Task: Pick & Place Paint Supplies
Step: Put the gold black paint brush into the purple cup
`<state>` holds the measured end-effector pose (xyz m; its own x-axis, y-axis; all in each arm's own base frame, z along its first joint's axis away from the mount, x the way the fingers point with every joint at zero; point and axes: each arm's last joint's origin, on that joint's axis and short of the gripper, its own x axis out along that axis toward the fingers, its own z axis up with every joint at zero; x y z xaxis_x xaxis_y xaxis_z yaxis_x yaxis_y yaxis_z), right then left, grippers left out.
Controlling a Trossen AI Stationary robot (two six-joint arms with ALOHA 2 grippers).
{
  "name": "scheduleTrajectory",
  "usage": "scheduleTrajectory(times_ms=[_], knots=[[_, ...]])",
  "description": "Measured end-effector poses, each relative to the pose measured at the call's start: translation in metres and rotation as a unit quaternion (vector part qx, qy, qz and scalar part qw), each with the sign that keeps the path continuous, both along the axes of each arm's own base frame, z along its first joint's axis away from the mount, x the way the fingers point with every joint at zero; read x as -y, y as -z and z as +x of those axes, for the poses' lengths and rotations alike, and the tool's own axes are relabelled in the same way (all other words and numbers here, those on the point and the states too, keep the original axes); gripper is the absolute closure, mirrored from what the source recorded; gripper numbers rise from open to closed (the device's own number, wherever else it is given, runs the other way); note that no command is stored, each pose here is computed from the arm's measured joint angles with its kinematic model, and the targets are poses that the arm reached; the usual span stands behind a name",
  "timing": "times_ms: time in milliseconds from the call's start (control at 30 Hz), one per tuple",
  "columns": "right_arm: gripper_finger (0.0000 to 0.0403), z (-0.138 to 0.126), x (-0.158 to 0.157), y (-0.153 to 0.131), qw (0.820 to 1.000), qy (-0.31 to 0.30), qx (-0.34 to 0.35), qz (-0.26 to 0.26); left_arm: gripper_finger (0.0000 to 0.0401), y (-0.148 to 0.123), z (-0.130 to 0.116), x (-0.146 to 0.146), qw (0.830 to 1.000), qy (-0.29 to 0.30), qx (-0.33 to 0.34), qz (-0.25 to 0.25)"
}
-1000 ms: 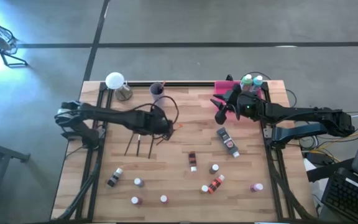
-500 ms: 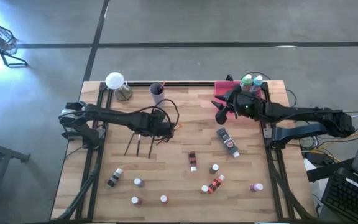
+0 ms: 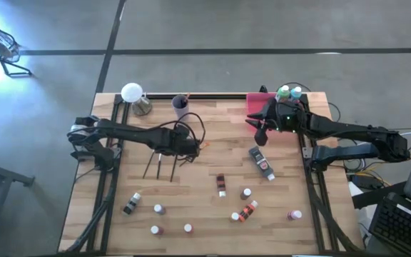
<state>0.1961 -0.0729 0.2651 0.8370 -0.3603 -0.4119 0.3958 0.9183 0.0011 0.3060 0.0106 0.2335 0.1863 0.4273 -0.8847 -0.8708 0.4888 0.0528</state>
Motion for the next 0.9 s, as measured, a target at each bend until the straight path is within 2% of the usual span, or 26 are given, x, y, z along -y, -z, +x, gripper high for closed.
scheduleTrajectory(times_ms=[333,567,900], knots=[[0.0349,0.0,0.0,0.0,1.0,0.01,0.009,0.021,0.0321,0.024,-0.012,-0.006,0.999,-0.037,-0.025,-0.03],[0.0363,0.0,0.0,0.0,1.0,0.01,0.009,0.021,0.0321,0.035,-0.012,-0.013,0.999,-0.033,-0.009,-0.035],[0.0348,0.0,0.0,0.0,1.0,0.01,0.009,0.021,0.032,0.044,-0.012,-0.02,0.999,-0.031,0.008,-0.032]])
